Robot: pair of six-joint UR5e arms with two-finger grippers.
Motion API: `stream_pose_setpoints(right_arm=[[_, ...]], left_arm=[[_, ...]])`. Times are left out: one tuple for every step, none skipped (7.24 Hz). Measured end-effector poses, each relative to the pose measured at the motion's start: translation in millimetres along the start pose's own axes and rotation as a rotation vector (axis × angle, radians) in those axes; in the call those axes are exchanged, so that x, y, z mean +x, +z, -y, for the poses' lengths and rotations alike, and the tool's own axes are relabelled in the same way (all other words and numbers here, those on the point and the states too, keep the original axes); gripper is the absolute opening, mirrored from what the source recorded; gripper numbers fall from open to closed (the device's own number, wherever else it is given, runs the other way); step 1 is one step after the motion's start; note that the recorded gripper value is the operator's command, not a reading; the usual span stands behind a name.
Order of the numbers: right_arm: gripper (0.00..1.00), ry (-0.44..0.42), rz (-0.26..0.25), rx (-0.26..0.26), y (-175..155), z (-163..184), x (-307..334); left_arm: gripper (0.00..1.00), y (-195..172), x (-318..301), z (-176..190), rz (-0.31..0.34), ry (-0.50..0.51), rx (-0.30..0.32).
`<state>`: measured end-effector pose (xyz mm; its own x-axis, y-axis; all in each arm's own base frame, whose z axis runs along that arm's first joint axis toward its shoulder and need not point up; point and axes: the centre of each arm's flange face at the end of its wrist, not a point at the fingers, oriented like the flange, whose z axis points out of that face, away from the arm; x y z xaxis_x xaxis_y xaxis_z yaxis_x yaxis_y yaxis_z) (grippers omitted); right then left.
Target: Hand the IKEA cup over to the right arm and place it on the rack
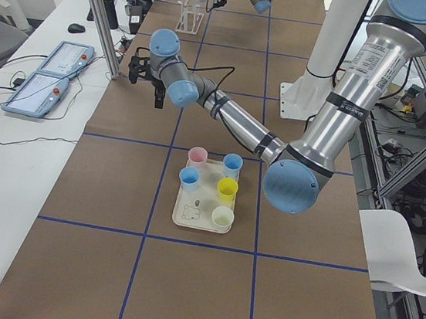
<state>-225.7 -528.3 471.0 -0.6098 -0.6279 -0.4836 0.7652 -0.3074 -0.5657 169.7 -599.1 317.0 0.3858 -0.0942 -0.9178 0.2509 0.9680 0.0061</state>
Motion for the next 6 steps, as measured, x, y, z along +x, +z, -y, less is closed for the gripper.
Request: stream_pose_setpoints(right_arm=[[0.21,-0.002,0.000,-0.002,0.9,0.9,2.0],[0.21,-0.004,0.001,-0.003,2.3,2.6,4.9],[0.22,-0.007,0.004,-0.003,4.8,4.7,7.9],[0.22,-0.008,0.005,-0.004,6.7,5.7,11.0],[0.22,-0.010,0.008,-0.004,8.5,6.7,11.8],[0.24,-0.014,0.013,-0.005,11.3,8.9,11.5]], left_arm=[[1.00,-0.1,0.4,0.1,0.000,0.000,0.000],[1.00,-0.2,0.7,0.2,-0.001,0.001,0.000],[1.00,-0.2,0.9,0.2,-0.001,0.000,0.000],[1.00,-0.1,1.4,0.1,-0.001,0.001,0.000],[1.00,0.0,1.9,0.1,-0.002,0.001,0.000],[1.00,0.1,2.0,0.0,-0.002,0.001,0.000]])
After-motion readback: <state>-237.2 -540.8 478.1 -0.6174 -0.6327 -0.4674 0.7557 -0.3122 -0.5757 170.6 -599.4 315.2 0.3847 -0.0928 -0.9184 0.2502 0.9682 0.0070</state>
